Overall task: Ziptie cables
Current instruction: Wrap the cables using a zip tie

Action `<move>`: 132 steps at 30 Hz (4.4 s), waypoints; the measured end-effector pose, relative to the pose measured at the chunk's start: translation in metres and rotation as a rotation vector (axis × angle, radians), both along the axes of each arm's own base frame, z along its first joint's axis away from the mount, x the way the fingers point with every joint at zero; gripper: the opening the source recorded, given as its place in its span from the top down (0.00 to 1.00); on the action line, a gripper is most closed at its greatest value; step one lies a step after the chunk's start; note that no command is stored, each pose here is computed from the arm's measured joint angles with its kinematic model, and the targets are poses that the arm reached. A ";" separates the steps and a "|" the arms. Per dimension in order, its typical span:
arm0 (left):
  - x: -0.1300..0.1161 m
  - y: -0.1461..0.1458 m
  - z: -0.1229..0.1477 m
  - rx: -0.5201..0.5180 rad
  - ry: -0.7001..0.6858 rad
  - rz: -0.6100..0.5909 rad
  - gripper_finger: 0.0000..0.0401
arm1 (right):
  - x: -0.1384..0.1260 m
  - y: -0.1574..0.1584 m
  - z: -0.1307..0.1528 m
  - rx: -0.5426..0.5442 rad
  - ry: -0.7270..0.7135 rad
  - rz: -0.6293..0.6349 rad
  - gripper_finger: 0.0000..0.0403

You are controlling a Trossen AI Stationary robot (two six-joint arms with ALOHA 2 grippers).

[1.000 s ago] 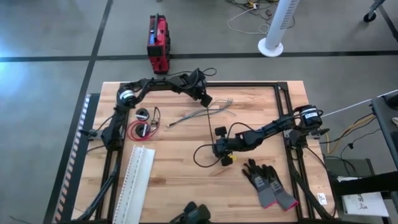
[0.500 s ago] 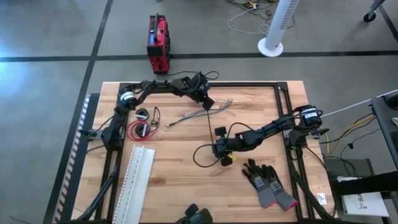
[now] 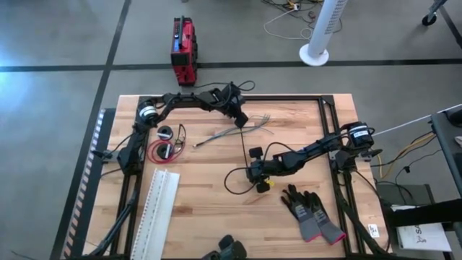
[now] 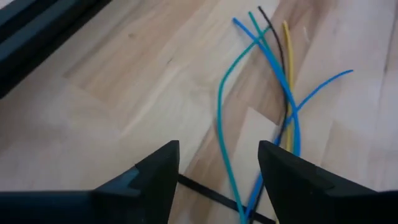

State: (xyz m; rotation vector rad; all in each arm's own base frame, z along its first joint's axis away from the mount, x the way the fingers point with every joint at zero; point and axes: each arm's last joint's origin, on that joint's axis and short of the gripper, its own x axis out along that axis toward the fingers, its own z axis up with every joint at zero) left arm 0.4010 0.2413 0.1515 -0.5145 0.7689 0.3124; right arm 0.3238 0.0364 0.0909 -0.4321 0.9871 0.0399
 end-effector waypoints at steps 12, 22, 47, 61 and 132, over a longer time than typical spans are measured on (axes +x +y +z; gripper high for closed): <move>-0.008 0.000 -0.007 0.115 0.056 -0.248 0.61 | -0.004 0.000 0.007 0.027 0.006 -0.035 1.00; -0.012 0.002 -0.011 0.236 0.079 -0.391 0.69 | -0.009 -0.001 0.023 0.080 -0.013 -0.109 1.00; -0.050 -0.008 -0.001 0.098 0.312 -0.460 0.75 | -0.016 -0.053 0.022 0.000 -0.062 -0.653 1.00; -0.059 -0.010 -0.008 0.067 0.344 -0.463 0.76 | -0.046 -0.111 0.027 0.008 -0.073 -0.849 1.00; -0.082 -0.042 0.000 0.001 0.441 -0.390 0.76 | -0.008 -0.069 0.006 0.497 -0.104 -0.730 1.00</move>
